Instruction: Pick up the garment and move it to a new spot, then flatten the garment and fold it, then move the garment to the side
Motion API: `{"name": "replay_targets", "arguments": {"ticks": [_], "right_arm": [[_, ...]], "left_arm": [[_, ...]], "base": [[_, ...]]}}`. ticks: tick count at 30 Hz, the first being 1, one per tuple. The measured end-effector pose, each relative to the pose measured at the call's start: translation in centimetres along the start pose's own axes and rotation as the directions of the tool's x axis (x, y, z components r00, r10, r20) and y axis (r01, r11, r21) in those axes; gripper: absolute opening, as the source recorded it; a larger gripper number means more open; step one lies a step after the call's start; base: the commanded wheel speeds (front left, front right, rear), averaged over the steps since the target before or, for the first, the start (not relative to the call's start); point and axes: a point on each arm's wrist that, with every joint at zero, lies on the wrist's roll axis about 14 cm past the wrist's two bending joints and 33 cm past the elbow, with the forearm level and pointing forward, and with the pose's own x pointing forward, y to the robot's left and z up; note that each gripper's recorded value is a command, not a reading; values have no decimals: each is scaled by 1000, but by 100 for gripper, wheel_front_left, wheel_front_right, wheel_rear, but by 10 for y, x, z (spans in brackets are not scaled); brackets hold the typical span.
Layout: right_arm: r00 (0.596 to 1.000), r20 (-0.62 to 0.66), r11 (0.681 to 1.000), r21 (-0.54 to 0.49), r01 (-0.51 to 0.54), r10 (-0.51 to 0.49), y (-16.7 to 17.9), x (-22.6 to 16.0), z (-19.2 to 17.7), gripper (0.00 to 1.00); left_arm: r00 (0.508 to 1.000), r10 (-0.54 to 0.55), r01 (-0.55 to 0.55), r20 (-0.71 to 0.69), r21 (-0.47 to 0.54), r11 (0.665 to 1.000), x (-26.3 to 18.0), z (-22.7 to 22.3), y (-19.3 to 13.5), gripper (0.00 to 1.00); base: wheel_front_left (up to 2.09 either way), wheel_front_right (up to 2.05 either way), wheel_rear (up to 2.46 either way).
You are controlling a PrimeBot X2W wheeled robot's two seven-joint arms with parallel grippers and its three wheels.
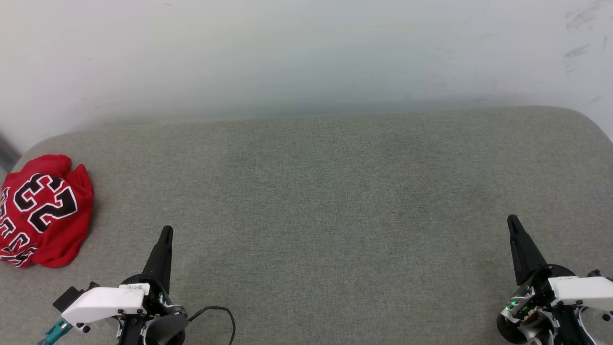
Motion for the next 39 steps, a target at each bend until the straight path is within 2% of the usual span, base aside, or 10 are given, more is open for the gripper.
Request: {"name": "replay_targets", "arguments": {"ticks": [6,7,13,24,33,39], "right_arm": [[1000,0,1000,0,0,0,0,0,0,0],[1000,0,1000,0,0,0,0,0,0,100],[996,8,996,5,86,-87,-29,-14,1,100],[996,29,995,-51,87,-86,-29,-16,-1,100],[996,52,979,-185,86,-78,-26,-17,3,100],[997,58,941,-334,62,-45,-16,-15,4,100]], "left_arm": [[1000,0,0,0,0,1000,0,0,0,0],[1000,0,0,0,0,1000,0,0,0,100],[996,88,-87,5,-10,996,-14,-1,30,100],[997,71,-72,42,22,997,-15,2,25,100],[994,63,-73,89,108,991,-18,12,22,100],[989,49,-75,138,187,980,-20,26,18,100]], "base": [[0,0,0],[0,0,0],[0,0,0],[0,0,0],[0,0,0],[0,0,0]]}}
